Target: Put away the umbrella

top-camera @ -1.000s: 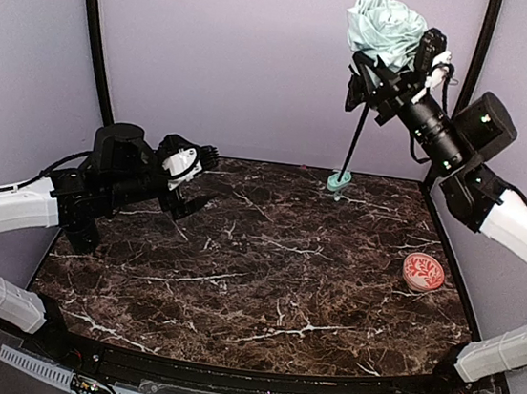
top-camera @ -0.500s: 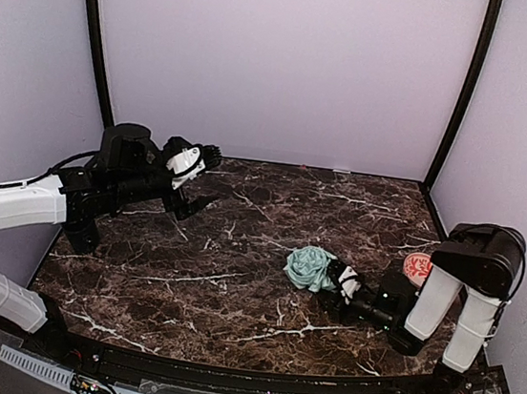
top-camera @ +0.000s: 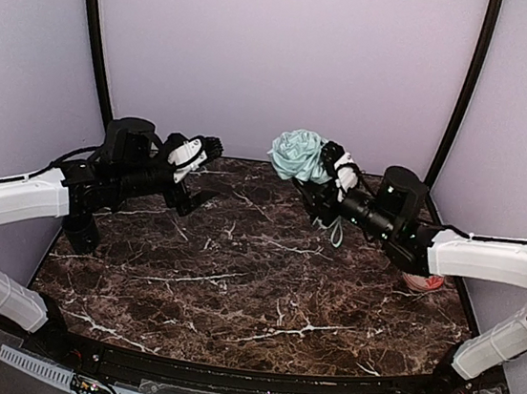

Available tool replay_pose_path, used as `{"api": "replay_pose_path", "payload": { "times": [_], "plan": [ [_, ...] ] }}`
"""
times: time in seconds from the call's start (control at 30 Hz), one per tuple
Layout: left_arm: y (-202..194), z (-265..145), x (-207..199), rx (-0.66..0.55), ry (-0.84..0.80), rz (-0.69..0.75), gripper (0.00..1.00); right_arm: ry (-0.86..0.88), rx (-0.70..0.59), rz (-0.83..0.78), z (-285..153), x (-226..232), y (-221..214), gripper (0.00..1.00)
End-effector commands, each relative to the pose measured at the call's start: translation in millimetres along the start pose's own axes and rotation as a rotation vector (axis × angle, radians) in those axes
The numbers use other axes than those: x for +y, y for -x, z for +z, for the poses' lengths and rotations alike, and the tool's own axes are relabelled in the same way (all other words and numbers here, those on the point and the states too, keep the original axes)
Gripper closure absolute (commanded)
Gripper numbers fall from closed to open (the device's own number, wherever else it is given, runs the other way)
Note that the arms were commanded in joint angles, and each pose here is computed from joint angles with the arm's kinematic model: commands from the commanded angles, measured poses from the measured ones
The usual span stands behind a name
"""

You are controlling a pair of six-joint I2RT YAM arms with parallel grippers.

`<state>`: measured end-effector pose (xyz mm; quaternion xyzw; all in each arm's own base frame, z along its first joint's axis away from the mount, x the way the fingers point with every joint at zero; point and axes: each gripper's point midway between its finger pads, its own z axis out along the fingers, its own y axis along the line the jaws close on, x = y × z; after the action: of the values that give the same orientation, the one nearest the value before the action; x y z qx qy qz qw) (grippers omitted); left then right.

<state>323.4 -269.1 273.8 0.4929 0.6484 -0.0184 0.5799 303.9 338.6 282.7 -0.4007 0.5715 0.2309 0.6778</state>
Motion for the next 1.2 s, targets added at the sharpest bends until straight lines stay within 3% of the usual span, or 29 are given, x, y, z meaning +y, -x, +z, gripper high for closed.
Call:
{"api": "replay_pose_path", "payload": {
  "times": [0.0, 0.07, 0.1, 0.13, 0.17, 0.2, 0.4, 0.53, 0.77, 0.97, 1.03, 1.17],
  "plan": [
    [-8, 3, 24, 0.091, 0.07, -0.137, 0.01, 0.068, 0.216, 0.047, 5, 3, -5, 0.98],
    [-16, 7, 25, 0.133, 0.078, -0.204, 0.01, 0.082, 0.264, 0.055, 7, 3, -5, 0.98],
    [-19, 8, 27, 0.143, 0.09, -0.243, 0.01, -0.117, 0.356, 0.026, 5, -32, -19, 0.75],
    [-21, 9, 28, 0.149, 0.099, -0.289, 0.01, -0.265, 0.415, 0.12, -1, -53, -30, 0.98],
    [-23, 10, 29, 0.154, 0.105, -0.336, 0.01, -0.391, 0.389, 0.54, -4, -56, -36, 1.0],
    [-25, 10, 26, 0.157, 0.097, -0.384, 0.01, -0.449, 0.432, 0.614, -7, -58, -49, 1.0],
    [-60, 13, 13, 0.278, 0.132, -0.587, 0.01, -0.567, 0.549, 0.81, -14, -42, -103, 1.0],
    [-86, 15, 10, 0.376, 0.17, -0.558, 0.01, -0.586, 0.608, 0.874, -10, -21, -126, 0.99],
    [-81, 3, 14, 0.317, 0.195, -0.557, 0.01, -0.594, 0.799, 0.936, -6, 22, -195, 0.89],
    [-76, -2, 16, 0.285, 0.19, -0.537, 0.01, -0.57, 0.907, 0.867, 2, 37, -215, 0.68],
    [-77, -1, 14, 0.287, 0.184, -0.535, 0.01, -0.555, 0.912, 0.873, 4, 39, -214, 0.57],
    [-79, 1, 13, 0.299, 0.183, -0.524, 0.01, -0.565, 0.881, 0.882, 0, 33, -199, 0.02]
  ]
}}
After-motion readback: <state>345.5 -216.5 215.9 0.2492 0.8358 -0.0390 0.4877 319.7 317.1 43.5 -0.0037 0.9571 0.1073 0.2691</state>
